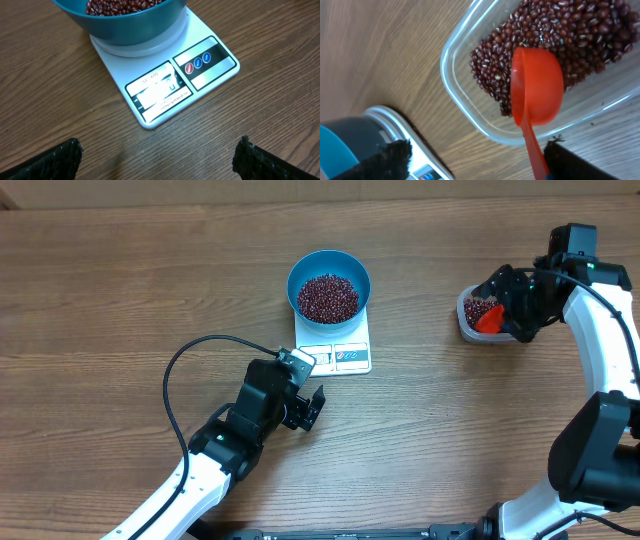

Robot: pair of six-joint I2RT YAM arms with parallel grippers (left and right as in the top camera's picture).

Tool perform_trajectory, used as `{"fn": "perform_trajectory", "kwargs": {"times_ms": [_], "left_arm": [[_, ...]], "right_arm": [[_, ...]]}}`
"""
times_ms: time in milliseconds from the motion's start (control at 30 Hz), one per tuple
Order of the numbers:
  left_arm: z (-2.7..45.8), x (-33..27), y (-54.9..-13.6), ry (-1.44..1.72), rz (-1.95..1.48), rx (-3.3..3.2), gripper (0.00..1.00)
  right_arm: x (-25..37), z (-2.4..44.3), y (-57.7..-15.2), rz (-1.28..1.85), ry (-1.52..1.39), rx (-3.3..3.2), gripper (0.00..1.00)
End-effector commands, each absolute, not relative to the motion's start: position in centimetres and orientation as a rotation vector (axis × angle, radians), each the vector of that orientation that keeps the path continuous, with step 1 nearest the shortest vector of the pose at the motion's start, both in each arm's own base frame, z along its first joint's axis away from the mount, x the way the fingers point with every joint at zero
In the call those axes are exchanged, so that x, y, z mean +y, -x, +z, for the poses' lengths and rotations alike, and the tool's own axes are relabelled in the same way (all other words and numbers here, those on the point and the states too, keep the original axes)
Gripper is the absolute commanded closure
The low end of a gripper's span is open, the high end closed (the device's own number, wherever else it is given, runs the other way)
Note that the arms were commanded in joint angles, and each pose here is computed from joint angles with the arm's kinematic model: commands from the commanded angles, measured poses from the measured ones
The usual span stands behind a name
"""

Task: Scoop item into bowl and weigh 150g on scale
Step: 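Lower the red scoop into the tub and release it with the right gripper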

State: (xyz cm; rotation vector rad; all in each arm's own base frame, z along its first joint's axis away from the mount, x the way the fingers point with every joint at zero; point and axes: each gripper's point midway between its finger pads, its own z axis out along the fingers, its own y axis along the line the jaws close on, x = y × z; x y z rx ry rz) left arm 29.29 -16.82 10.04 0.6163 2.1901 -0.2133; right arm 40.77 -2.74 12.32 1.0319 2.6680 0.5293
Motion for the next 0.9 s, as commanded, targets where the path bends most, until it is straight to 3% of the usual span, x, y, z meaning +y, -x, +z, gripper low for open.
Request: {"fn": "perform_trajectory", "kwargs": {"times_ms": [0,700,867], "left_arm": [[9.6,-16.9,-29.1,-0.609,-0.218,2.203,0.00],[9.6,-16.9,-29.1,-0.609,-0.218,2.203,0.00],[9.6,-16.9,-29.1,-0.609,-0.218,2.203,0.00]], "right_arm": [[-4.2,12.0,-39.9,0.464,-1.082,2.675,0.00],[-7.4,11.0,-36.0,0.196,-1.107,2.804,0.00],[-8.5,13.1,-34.3,0.144,-1.112,2.847,0.00]]}}
